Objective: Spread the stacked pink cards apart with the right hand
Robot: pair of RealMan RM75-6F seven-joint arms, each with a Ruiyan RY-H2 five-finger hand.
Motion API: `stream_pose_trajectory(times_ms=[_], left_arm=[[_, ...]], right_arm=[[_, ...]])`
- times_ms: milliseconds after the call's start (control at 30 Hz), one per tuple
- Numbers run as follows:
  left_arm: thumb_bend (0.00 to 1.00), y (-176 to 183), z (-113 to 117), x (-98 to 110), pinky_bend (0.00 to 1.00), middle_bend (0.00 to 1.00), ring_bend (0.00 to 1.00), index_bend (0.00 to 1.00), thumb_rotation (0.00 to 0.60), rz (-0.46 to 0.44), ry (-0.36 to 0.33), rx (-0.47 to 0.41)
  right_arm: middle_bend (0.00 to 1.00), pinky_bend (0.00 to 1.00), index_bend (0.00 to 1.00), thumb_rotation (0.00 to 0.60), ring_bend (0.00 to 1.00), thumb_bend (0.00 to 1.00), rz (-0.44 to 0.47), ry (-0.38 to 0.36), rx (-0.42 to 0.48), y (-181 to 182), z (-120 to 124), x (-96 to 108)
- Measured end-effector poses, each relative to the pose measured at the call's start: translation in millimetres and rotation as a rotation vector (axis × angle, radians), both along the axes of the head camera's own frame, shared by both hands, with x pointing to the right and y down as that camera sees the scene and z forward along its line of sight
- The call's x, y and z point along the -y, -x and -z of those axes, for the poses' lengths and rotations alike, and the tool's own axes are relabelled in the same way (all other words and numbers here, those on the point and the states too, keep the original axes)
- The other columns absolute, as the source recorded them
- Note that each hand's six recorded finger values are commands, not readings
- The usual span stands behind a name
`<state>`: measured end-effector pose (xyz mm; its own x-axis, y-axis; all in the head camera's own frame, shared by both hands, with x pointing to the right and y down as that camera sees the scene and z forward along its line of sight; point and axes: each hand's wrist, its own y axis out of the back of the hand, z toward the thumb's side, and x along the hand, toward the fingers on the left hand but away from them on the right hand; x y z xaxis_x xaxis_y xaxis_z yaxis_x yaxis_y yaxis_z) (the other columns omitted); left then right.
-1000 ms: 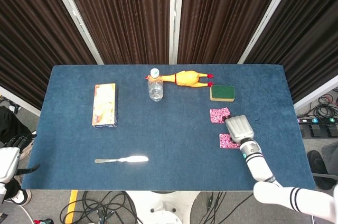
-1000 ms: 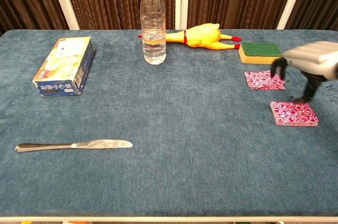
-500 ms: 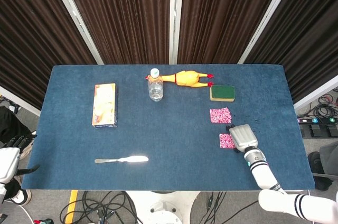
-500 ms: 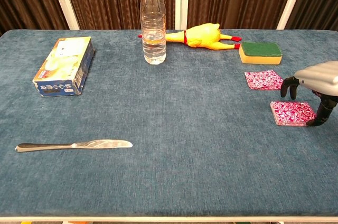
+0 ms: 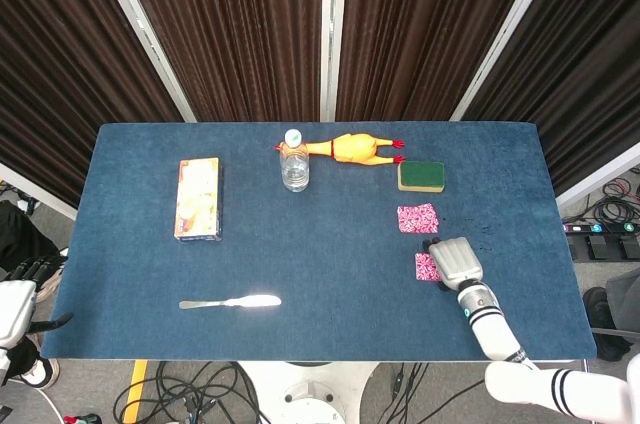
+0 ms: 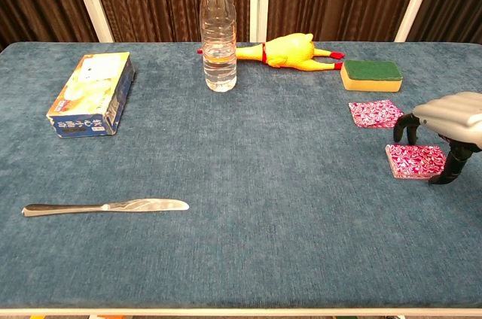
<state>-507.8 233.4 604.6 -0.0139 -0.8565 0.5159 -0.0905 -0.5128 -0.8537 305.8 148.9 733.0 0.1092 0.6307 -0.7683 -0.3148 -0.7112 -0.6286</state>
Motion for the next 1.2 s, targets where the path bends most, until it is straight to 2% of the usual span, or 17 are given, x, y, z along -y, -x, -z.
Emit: stream_pose_trajectory(times_ms=[800, 1200], left_arm=[[0.02, 3.9, -4.4, -3.7, 0.34, 0.20, 0.15, 0.21, 0.600, 0.013, 0.012, -0.006], [0.02, 4.5, -4.0, -3.2, 0.34, 0.20, 0.15, 0.21, 0.600, 0.015, 0.010, -0.007]], right_arm=[[0.41, 0.96, 0.44, 0.600, 0.87, 0.10, 0.003, -0.036, -0.012, 5.3, -0.5, -0.3], [0.43, 0.96, 0.45, 0.600, 0.87, 0.10, -0.003, -0.054, 0.004, 6.8, 6.0, 3.2]])
